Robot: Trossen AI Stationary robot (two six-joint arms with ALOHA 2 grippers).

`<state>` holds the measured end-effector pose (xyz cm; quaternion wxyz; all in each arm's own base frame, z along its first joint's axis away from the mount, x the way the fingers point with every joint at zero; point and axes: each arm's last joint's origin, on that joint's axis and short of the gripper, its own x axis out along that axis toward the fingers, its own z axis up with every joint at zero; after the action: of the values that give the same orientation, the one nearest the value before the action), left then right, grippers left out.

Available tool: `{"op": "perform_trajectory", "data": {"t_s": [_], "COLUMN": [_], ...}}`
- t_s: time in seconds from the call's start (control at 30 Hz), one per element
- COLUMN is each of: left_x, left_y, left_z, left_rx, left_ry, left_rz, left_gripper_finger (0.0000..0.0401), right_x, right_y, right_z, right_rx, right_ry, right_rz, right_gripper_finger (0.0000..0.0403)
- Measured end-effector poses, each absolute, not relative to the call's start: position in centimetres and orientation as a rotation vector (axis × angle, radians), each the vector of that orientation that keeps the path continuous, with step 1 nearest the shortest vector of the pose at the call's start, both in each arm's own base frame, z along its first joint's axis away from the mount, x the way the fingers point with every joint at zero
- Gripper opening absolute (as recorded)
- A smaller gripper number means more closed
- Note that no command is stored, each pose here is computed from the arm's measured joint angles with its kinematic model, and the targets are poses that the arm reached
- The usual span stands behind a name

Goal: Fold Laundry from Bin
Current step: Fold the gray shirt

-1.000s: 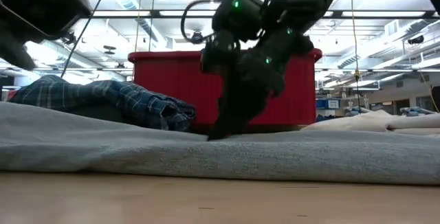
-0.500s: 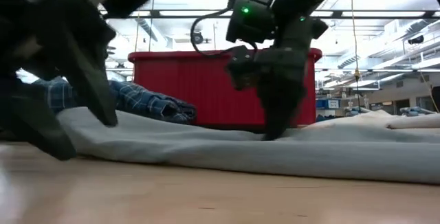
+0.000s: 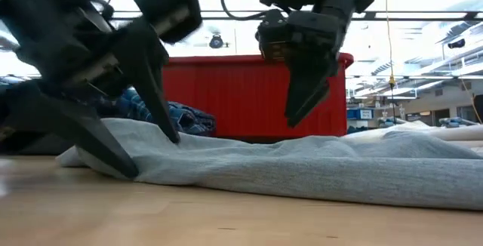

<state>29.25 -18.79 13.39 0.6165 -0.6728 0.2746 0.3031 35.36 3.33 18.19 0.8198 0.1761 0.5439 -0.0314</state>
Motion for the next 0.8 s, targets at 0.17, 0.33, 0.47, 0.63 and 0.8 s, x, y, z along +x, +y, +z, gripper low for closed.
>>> {"op": "perform_trajectory", "data": {"t_s": [0.17,0.33,0.47,0.63,0.8], "left_x": [30.2,30.7,30.4,30.3,30.5], "left_y": [-18.4,-18.2,-18.2,-16.9,-15.6], "left_z": [12.4,11.8,11.9,11.3,11.1], "left_rx": [-1.593,-1.609,-1.582,-1.503,-1.446], "left_ry": [0.638,0.696,0.721,0.762,0.687], "left_rz": [0.701,0.686,0.702,0.799,0.86], "left_gripper_finger": [0.0211,0.0231,0.0222,0.0172,0.0117], "right_x": [35.6,35.6,36.1,37.6,38.9], "right_y": [0.8,-0.1,-0.2,-0.1,-0.1], "right_z": [18.2,18.3,18.4,17.2,13.9], "right_rx": [0.439,0.458,0.438,0.421,0.425], "right_ry": [1.149,1.142,1.098,1.017,1.035], "right_rz": [-0.078,-0.072,-0.009,0.102,0.114], "right_gripper_finger": [0.0277,0.0303,0.0297,0.0275,0.0263]}}
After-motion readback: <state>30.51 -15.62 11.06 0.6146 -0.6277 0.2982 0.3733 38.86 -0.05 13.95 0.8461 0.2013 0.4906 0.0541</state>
